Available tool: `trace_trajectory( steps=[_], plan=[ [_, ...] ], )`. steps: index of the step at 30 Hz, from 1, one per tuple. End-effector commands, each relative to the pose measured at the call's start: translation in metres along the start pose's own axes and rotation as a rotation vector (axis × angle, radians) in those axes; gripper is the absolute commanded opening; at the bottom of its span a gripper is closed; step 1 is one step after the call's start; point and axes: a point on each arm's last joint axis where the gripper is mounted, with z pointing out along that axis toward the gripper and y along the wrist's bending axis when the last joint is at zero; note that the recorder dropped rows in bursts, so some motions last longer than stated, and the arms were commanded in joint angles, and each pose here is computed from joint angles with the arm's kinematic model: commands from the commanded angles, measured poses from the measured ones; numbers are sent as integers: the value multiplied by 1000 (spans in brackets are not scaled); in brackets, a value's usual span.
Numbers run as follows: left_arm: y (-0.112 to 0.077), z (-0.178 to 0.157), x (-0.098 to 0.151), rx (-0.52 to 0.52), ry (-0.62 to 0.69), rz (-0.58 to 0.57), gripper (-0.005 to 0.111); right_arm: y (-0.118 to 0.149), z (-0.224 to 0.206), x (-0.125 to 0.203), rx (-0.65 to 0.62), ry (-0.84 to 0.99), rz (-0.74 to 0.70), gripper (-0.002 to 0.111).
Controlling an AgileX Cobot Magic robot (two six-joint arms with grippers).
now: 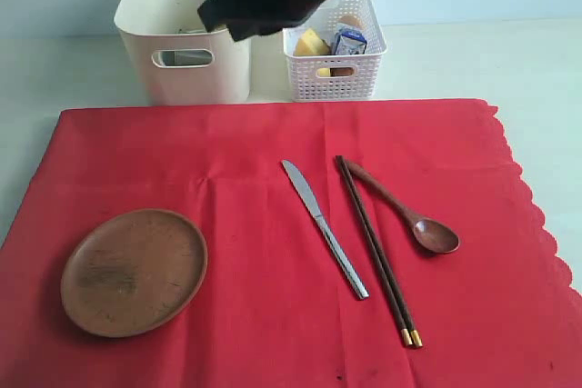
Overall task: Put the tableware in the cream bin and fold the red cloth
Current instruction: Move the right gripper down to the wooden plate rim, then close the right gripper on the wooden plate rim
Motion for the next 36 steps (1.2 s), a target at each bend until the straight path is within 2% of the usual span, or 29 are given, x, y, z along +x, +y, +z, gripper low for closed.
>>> trace_trajectory(
  steps=[1, 7, 13, 16, 21, 24, 36],
  plan=[
    [0, 0, -1, 2, -12, 6, 2, 31, 14, 17, -64, 60, -40, 0],
    [0, 0, -1, 2, -12, 6, 2, 70, 35, 37, -144, 154, -90, 0],
    [0, 0, -1, 2, -12, 6, 2, 91, 65, 60, -182, 257, -81, 2],
    [0, 0, -1, 2, -12, 6, 2, 96, 80, 72, -166, 312, -10, 13],
    [0, 0, -1, 2, -12, 6, 2, 98, 95, 86, -124, 369, 31, 45],
    [0, 0, -1, 2, -12, 6, 2, 97, 98, 89, -124, 385, 30, 56],
    [0, 0, -1, 2, -12, 6, 2, 91, 120, 113, -119, 484, 38, 57]
  ],
)
